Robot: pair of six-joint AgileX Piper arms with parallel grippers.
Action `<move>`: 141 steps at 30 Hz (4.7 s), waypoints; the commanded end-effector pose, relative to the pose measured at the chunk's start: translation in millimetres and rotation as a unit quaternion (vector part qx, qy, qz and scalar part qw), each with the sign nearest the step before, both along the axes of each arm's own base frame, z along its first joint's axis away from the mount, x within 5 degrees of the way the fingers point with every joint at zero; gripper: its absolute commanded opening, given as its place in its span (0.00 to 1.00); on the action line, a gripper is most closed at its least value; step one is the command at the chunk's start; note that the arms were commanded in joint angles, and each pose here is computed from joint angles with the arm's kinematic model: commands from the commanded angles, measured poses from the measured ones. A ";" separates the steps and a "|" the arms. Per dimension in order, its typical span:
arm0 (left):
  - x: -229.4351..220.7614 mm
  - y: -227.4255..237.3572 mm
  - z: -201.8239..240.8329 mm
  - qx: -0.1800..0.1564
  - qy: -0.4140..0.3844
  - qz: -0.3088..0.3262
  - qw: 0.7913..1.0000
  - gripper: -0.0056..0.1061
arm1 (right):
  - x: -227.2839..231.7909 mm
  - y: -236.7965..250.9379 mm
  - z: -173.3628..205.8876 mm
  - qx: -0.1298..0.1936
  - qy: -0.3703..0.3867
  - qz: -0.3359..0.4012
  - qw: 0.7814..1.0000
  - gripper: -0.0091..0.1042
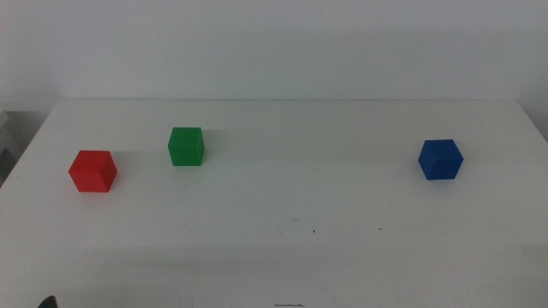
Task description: Stack red cubes first, then green, then blue cubes in a specific spot.
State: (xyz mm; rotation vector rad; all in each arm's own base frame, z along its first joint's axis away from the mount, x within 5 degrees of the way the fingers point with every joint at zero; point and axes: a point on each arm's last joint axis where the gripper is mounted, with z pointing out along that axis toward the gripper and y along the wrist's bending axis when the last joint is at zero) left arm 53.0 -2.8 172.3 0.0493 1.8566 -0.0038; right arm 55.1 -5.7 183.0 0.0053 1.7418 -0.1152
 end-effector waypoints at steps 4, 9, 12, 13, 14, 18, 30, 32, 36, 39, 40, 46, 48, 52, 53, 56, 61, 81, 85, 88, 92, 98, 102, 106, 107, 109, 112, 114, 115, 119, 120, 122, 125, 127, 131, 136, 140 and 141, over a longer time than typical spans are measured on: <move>1.3 1.9 16.6 -0.018 -0.058 0.021 0.998 0.89 | -0.5 0.4 11.0 -0.015 -0.050 0.002 0.999 0.91; 8.5 3.6 46.8 -0.045 -0.030 0.046 0.998 0.89 | -0.5 0.4 11.0 -0.015 -0.050 0.002 0.999 0.91; 16.2 3.8 71.0 -0.041 0.019 0.044 0.998 0.89 | -0.5 0.4 11.0 -0.015 -0.050 0.002 0.999 0.91; 19.5 3.6 80.5 -0.039 0.039 0.041 0.998 0.89 | -0.5 0.4 11.0 -0.015 -0.050 0.002 0.999 0.91; 21.6 3.3 90.3 -0.038 0.055 0.038 0.997 0.89 | -0.5 0.4 11.0 -0.015 -0.050 0.002 0.999 0.91; 33.8 3.0 126.8 -0.035 0.115 0.027 0.992 0.89 | -0.5 0.4 11.0 -0.015 -0.050 0.002 0.999 0.91; 88.2 7.6 203.4 -0.022 0.289 0.006 0.957 0.89 | -0.5 0.4 11.0 -0.015 -0.050 0.002 0.999 0.91; 100.6 9.1 206.8 -0.022 0.317 0.005 0.948 0.89 | -0.5 0.4 11.0 -0.015 -0.050 0.002 0.999 0.91; 130.1 12.0 213.8 -0.019 0.355 -0.002 0.935 0.89 | -0.5 0.4 11.0 -0.015 -0.050 0.002 0.999 0.91; 154.3 14.9 213.8 -0.017 0.384 -0.004 0.923 0.89 | -0.5 0.4 11.0 -0.015 -0.050 0.002 0.999 0.91; 163.1 16.4 214.0 -0.012 0.390 -0.005 0.921 0.89 | -0.5 0.4 11.0 -0.015 -0.050 0.002 0.999 0.91; 214.0 23.9 210.5 0.009 0.417 -0.010 0.909 0.89 | -0.5 0.4 11.0 -0.015 -0.050 0.002 0.999 0.91; 230.5 25.7 206.8 0.023 0.422 -0.023 0.906 0.89 | -0.5 0.4 11.0 -0.015 -0.050 0.002 0.999 0.91; 262.2 29.3 194.9 0.033 0.436 -0.034 0.898 0.89 | -0.5 0.4 11.0 -0.015 -0.050 0.002 0.999 0.91; 268.2 30.1 192.1 0.033 0.439 -0.034 0.897 0.89 | -0.5 0.4 11.0 -0.015 -0.050 0.002 0.999 0.91; 288.3 32.4 183.4 0.033 0.447 -0.034 0.893 0.89 | -0.5 0.4 11.0 -0.015 -0.050 0.002 0.999 0.91; 317.3 35.3 160.3 0.036 0.469 -0.042 0.881 0.89 | -0.5 0.4 11.0 -0.015 -0.050 0.002 0.999 0.91; 385.3 46.6 84.4 0.027 0.497 -0.049 0.866 0.89 | -0.5 0.4 11.0 -0.015 -0.050 0.002 0.999 0.91; 390.9 46.3 74.4 0.022 0.495 -0.050 0.867 0.89 | -0.5 0.4 11.0 -0.015 -0.050 0.002 0.999 0.91; 394.6 46.4 64.8 0.018 0.499 -0.051 0.865 0.89 | -0.5 0.4 11.0 -0.015 -0.050 0.002 0.999 0.91; 400.2 46.2 52.9 0.012 0.498 -0.051 0.866 0.89 | -0.5 0.4 11.0 -0.015 -0.050 0.002 0.999 0.91; 406.0 46.2 43.1 0.008 0.491 -0.050 0.870 0.89 | -0.5 0.4 11.0 -0.015 -0.050 0.002 0.999 0.91; 406.8 46.4 43.2 0.009 0.488 -0.049 0.872 0.84 | -0.5 0.4 11.0 -0.015 -0.050 0.002 0.999 0.91; 408.0 46.7 35.6 0.005 0.496 -0.050 0.867 0.72 | -0.5 0.4 11.0 -0.015 -0.050 0.002 0.999 0.91; 408.2 46.3 32.5 0.002 0.500 -0.051 0.864 0.68 | -0.5 0.4 11.0 -0.015 -0.050 0.002 0.999 0.91; 408.7 45.9 28.5 -0.001 0.505 -0.052 0.862 0.62 | -0.5 0.4 11.0 -0.015 -0.050 0.002 0.999 0.91; 408.6 45.8 27.9 -0.003 0.506 -0.052 0.861 0.54 | -0.5 0.4 11.0 -0.015 -0.050 0.002 0.999 0.91; 408.4 45.8 29.6 -0.006 0.505 -0.047 0.862 0.48 | -0.5 0.4 11.0 -0.015 -0.050 0.002 0.999 0.91; 407.8 45.7 30.4 -0.010 0.506 -0.044 0.861 0.44 | -0.5 0.4 11.0 -0.015 -0.050 0.002 0.999 0.91; 402.6 43.1 41.0 -0.023 0.512 -0.043 0.857 0.34 | -0.5 0.4 11.0 -0.015 -0.050 0.002 0.999 0.91; 400.7 42.1 46.9 -0.026 0.510 -0.044 0.859 0.32 | -0.5 0.4 11.0 -0.015 -0.050 0.002 0.999 0.91; 395.7 38.2 59.6 -0.032 0.509 -0.047 0.859 0.30 | -0.5 0.4 11.0 -0.015 -0.050 0.002 0.999 0.91; 385.5 30.5 78.8 -0.027 0.518 -0.030 0.855 0.29 | -0.5 0.4 11.0 -0.015 -0.050 0.002 0.999 0.91; 379.2 21.9 90.7 -0.018 0.522 -0.013 0.853 0.29 | -0.5 0.4 11.0 -0.015 -0.050 0.002 0.999 0.91; 367.9 -6.7 113.5 -0.004 0.512 -0.022 0.859 0.30 | -0.5 0.4 11.0 -0.015 -0.050 0.002 0.999 0.91; 353.4 -52.1 139.4 -0.004 0.487 -0.048 0.872 0.30 | -0.5 0.4 11.0 -0.015 -0.050 0.002 0.999 0.91; 340.2 -87.1 153.4 0.000 0.474 -0.059 0.879 0.30 | -0.5 0.4 11.0 -0.015 -0.050 0.002 0.999 0.91; 338.0 -94.3 154.3 -0.002 0.474 -0.059 0.879 0.30 | -0.5 0.4 11.0 -0.015 -0.050 0.002 0.999 0.91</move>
